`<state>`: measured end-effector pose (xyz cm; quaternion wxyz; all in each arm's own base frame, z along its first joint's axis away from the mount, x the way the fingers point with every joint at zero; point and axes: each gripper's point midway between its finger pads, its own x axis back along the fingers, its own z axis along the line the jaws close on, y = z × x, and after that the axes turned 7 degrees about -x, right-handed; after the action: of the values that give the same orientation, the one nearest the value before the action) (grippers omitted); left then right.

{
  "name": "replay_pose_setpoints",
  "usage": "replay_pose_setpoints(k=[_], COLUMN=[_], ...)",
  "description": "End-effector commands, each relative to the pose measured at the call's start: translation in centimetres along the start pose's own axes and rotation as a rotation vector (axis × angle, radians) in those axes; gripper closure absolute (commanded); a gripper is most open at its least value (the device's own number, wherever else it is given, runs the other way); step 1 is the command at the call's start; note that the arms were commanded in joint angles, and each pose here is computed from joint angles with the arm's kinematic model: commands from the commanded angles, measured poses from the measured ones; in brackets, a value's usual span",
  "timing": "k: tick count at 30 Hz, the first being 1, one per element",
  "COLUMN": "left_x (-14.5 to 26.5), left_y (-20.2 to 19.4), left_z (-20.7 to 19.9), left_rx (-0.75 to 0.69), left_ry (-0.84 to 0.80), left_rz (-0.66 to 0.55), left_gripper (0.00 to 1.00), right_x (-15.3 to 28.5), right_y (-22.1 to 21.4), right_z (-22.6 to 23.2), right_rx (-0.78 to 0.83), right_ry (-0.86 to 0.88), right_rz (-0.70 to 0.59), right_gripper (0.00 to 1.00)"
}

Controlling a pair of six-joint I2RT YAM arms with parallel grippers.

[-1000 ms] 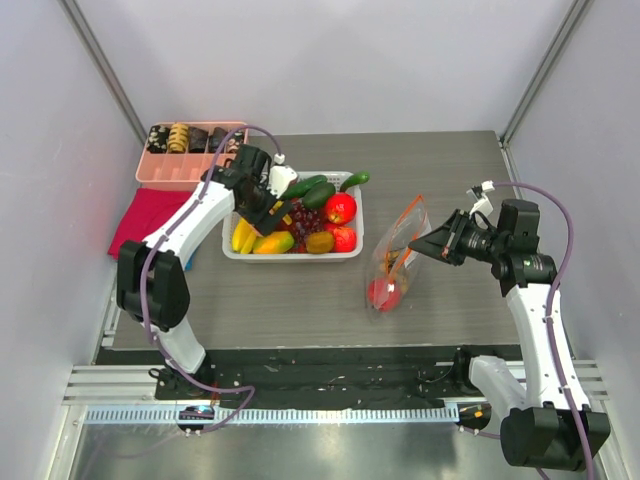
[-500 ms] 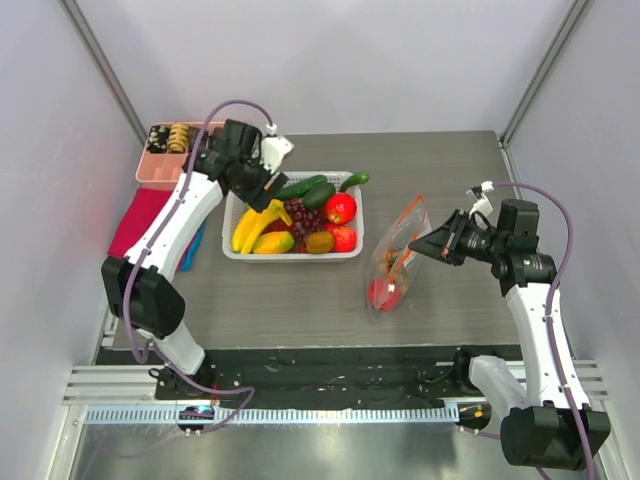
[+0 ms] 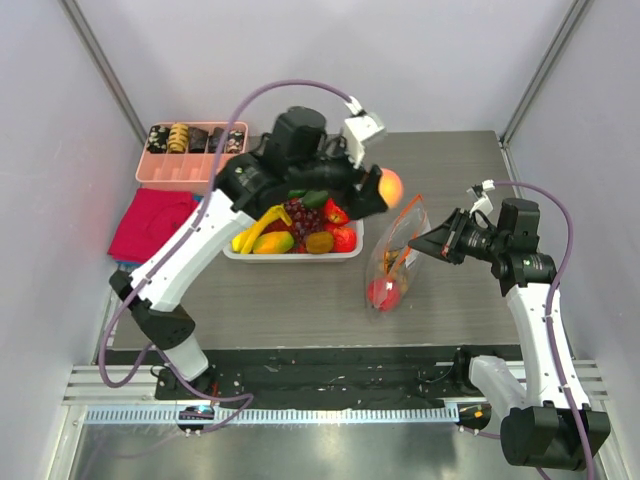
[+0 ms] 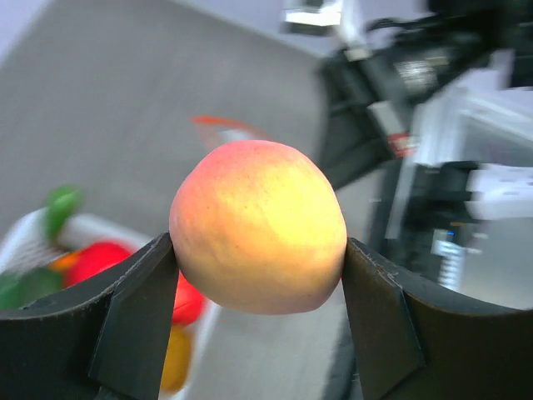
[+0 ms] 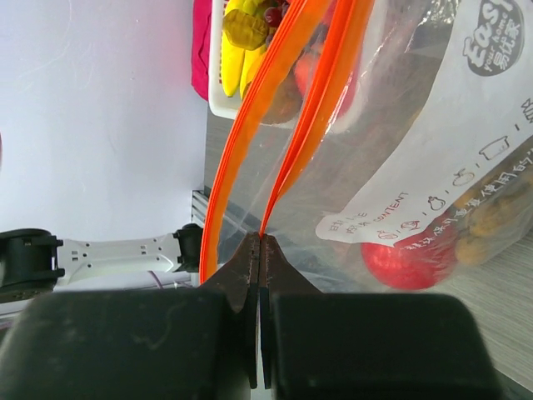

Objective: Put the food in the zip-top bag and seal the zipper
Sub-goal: Place the fake fruit in the zipper food storage bag.

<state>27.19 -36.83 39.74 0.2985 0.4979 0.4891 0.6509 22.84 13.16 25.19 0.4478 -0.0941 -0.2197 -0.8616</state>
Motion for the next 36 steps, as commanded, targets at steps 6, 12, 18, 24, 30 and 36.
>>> replay_pose_setpoints(k=[6, 12, 18, 24, 30, 36], left_x=[-7.3, -9.3, -7.8, -5.3, -1.0, 5.2], left_y=[-0.4, -7.8, -10.8, -11.6, -8.0, -7.9], left_z=[-7.4, -6.2, -4.3, -5.0, -4.0, 5.0], left_rx=[0.285, 0.337, 0.242, 0.079, 0.018, 0.121], left_ry=[-0.291, -0.191, -0.066, -0.106, -0.095, 0.142], left_rz=[-0.018, 0.187, 0.278, 0.384, 0.210, 0.133], left_gripper=[0.56, 0.57, 0.54, 0.17, 0.00, 0.00], right_x=[0.8, 1.2, 1.3, 1.3, 1.2, 1.1], right_y=[0.8, 0.3, -0.3, -0.1, -0.2, -0.2], right_z=[3.1, 3.1, 2.5, 2.5, 2.2, 2.1], right_rx=[0.060, 0.093, 0.100, 0.108, 0.111, 0.111], right_ry=[0.072, 0.062, 0.049, 0.046, 0.041, 0.039], right_rz=[-0.025, -0.019, -0.012, -0.013, -0.011, -0.007], right_gripper=[0.99, 0.99, 0.99, 0.99, 0.99, 0.99])
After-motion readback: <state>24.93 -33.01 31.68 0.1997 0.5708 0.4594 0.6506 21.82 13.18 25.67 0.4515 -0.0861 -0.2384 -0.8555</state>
